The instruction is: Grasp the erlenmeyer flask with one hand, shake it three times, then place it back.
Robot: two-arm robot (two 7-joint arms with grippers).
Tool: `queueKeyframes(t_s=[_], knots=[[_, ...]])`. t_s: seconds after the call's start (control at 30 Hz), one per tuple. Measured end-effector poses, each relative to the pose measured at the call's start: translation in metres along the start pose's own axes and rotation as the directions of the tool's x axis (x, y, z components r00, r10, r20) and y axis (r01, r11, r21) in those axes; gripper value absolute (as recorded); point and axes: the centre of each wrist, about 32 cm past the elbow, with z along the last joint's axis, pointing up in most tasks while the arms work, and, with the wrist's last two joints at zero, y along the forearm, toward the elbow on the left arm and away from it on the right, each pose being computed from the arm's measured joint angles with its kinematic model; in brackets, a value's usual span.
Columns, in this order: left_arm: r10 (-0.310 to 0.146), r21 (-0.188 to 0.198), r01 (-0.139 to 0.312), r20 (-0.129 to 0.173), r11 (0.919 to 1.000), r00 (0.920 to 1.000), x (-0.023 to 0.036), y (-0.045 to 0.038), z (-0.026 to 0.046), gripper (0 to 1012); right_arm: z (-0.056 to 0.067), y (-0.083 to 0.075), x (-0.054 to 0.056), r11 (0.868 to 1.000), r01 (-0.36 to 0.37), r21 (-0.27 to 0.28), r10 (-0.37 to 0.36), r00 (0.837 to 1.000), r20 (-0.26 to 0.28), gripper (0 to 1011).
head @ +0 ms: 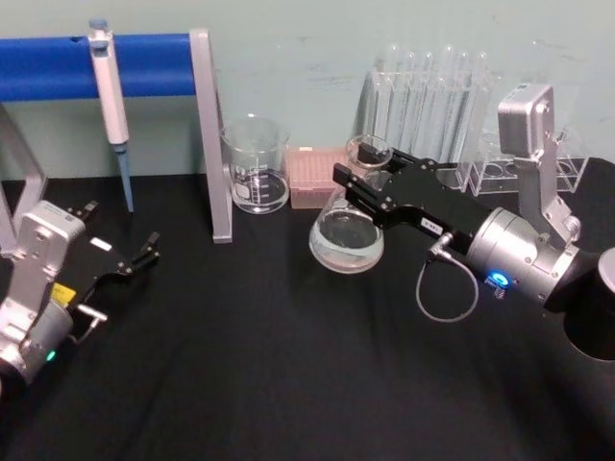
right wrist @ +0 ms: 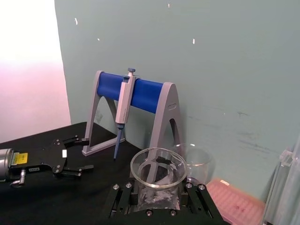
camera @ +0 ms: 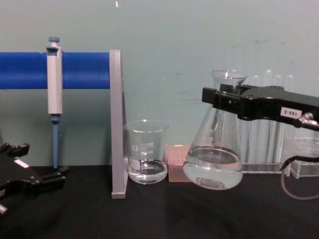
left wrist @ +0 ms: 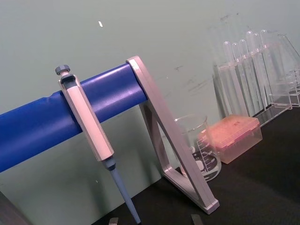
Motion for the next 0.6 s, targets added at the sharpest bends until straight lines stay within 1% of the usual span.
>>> queueKeyframes(t_s=[0.6], knots=[[0.0, 0.0, 0.0, 0.0, 1.0, 1.0, 0.0, 0.0, 0.0, 1001, -0.0006, -0.0013, 0.0, 1.0, -0.006, 0.002, 0.006, 1.0, -0.003, 450]])
